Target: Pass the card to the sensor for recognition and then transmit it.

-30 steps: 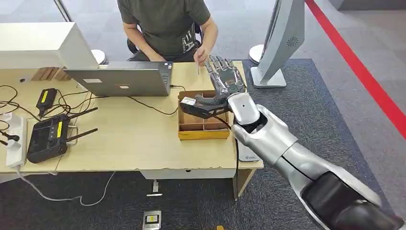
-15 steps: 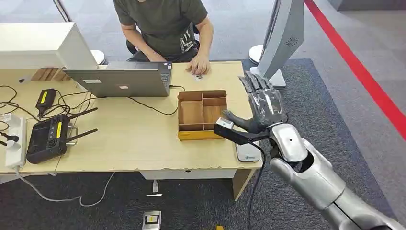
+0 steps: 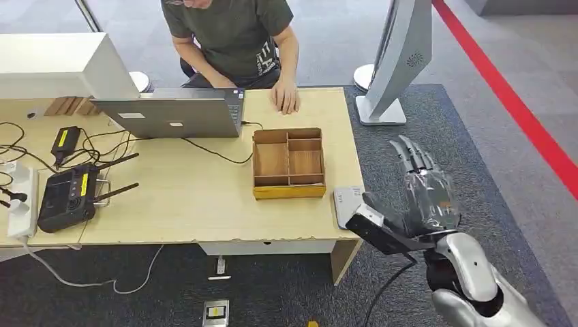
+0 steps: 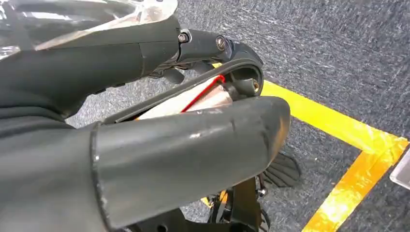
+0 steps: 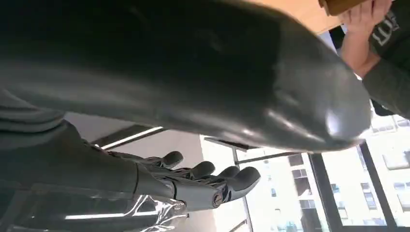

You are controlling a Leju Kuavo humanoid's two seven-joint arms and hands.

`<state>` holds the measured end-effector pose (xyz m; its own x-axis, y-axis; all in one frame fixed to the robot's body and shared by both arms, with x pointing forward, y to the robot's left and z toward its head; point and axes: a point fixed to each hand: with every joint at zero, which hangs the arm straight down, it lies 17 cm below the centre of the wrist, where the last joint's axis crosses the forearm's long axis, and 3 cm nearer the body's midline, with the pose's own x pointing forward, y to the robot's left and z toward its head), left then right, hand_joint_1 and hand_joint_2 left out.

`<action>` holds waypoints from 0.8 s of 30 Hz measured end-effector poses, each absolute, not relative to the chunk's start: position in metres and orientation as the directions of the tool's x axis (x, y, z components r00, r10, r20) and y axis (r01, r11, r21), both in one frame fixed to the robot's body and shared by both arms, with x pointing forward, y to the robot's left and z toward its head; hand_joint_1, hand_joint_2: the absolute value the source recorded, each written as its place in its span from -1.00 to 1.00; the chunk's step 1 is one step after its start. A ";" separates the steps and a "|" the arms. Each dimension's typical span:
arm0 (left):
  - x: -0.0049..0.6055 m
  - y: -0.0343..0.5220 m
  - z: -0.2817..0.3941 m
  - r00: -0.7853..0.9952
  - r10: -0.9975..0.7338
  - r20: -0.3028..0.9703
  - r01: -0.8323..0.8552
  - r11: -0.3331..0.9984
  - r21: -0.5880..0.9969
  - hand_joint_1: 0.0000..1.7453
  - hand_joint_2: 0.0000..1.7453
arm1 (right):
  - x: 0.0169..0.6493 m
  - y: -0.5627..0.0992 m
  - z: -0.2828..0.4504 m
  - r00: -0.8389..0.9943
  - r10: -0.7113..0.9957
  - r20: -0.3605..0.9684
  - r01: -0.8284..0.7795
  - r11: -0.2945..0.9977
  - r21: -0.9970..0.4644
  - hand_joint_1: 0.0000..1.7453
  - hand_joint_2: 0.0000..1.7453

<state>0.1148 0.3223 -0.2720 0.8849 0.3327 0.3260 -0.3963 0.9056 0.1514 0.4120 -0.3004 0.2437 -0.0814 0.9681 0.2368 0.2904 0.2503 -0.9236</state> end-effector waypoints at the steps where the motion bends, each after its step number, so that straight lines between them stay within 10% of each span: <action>1: 0.115 0.323 -0.272 0.885 0.333 0.325 -0.397 0.905 0.154 -1.00 -1.00 | 0.410 -0.299 0.244 -0.088 0.963 0.255 0.300 0.270 -0.915 -1.00 -1.00; 18: 0.112 0.326 -0.273 0.892 0.343 0.295 -0.405 0.896 0.183 -1.00 -1.00 | 0.395 -0.252 0.210 -0.143 0.888 0.438 0.291 0.461 -0.839 -1.00 -1.00; 19: 0.112 0.326 -0.273 0.892 0.344 0.293 -0.405 0.896 0.183 -1.00 -1.00 | 0.395 -0.250 0.206 -0.141 0.887 0.439 0.283 0.461 -0.841 -1.00 1.00; 24: 0.112 0.326 -0.273 0.892 0.344 0.293 -0.405 0.896 0.182 -1.00 -1.00 | 0.399 -0.232 0.193 -0.152 0.893 0.423 0.251 0.448 -0.858 -1.00 1.00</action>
<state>0.1124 0.3262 -0.2729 0.8920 0.3439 0.2934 -0.4053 0.8958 0.1823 0.3986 -0.2321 0.1926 -0.1521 0.8935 0.4226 0.2505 0.4485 -0.8580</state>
